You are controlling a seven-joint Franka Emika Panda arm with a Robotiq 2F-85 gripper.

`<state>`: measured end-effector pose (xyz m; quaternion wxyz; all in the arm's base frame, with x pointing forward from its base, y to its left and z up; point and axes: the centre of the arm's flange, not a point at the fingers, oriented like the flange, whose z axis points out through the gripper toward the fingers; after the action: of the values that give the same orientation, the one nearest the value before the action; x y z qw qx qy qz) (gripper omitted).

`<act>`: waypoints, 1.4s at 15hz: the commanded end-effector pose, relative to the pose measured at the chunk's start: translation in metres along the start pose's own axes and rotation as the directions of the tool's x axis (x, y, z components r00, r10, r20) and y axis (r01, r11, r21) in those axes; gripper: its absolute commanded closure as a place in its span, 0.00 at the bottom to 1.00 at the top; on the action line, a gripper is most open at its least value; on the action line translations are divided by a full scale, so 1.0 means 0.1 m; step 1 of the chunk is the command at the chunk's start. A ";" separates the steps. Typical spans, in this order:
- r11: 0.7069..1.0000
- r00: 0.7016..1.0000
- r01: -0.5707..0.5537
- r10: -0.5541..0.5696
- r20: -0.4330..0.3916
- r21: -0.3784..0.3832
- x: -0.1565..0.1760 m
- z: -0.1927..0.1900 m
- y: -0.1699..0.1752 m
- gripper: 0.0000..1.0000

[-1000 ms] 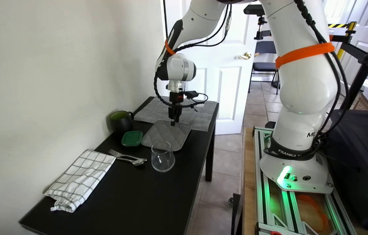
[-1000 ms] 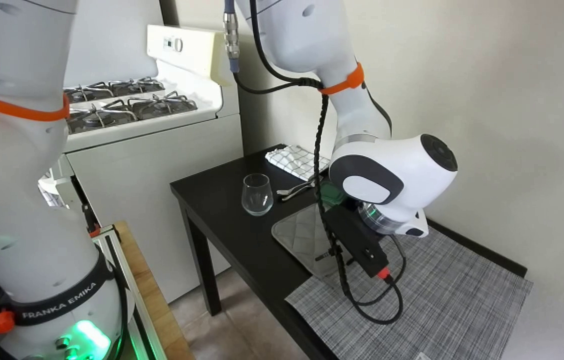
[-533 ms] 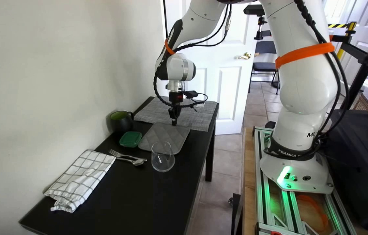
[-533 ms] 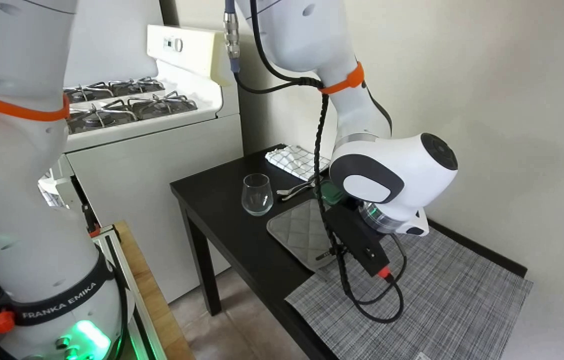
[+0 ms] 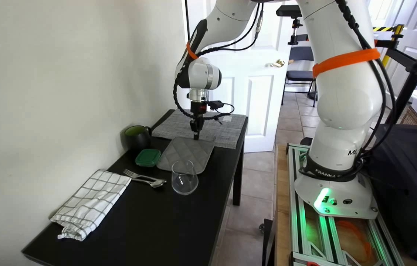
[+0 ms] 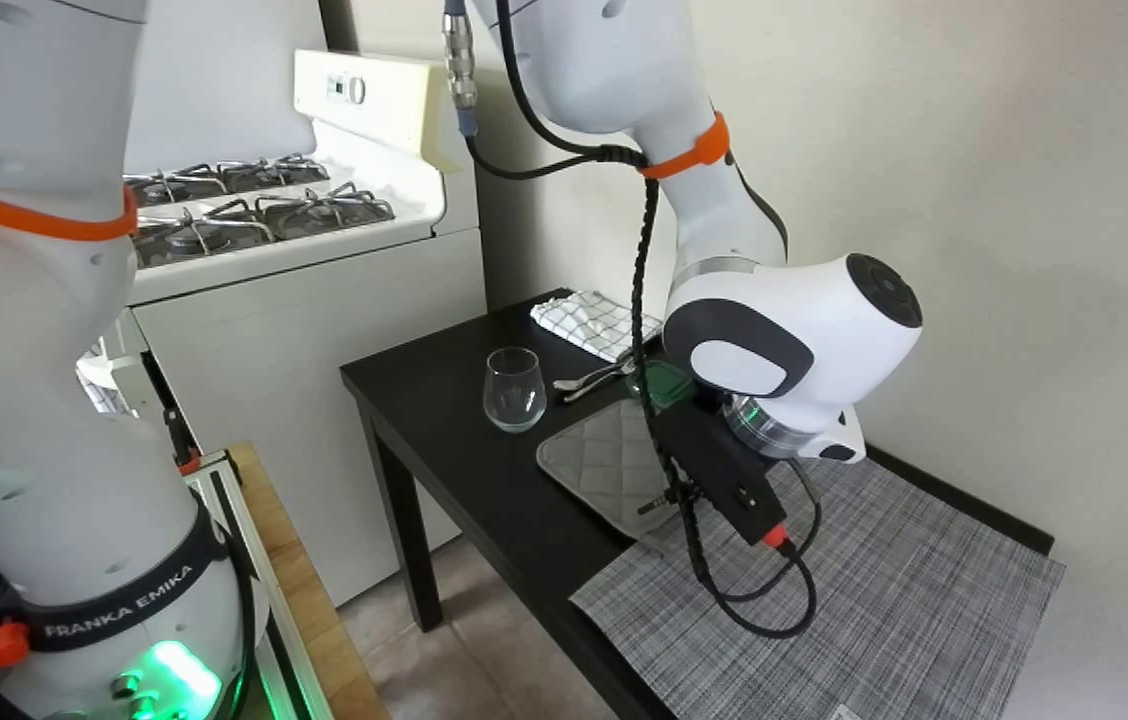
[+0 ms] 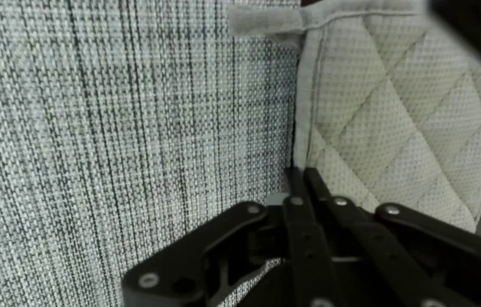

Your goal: Put the grey pot holder on top of the glass cup.

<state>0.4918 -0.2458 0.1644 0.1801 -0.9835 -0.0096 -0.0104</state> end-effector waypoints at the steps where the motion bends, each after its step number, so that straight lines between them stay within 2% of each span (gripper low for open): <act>1: 1.000 1.000 0.003 -0.003 -0.013 -0.002 -0.09 -0.19 -0.16 0.99; 9: 1.000 1.000 -0.001 0.001 -0.025 -0.007 -0.24 -0.60 -0.44 0.99; 15: 0.999 0.999 -0.035 0.035 -0.025 -0.016 -0.39 -0.81 -0.53 0.99; 21: 0.999 0.998 0.018 -0.015 -0.069 0.040 -0.49 -1.15 -0.74 0.99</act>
<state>0.4563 -0.2286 0.2720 0.1827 -0.9826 -0.0006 -0.0348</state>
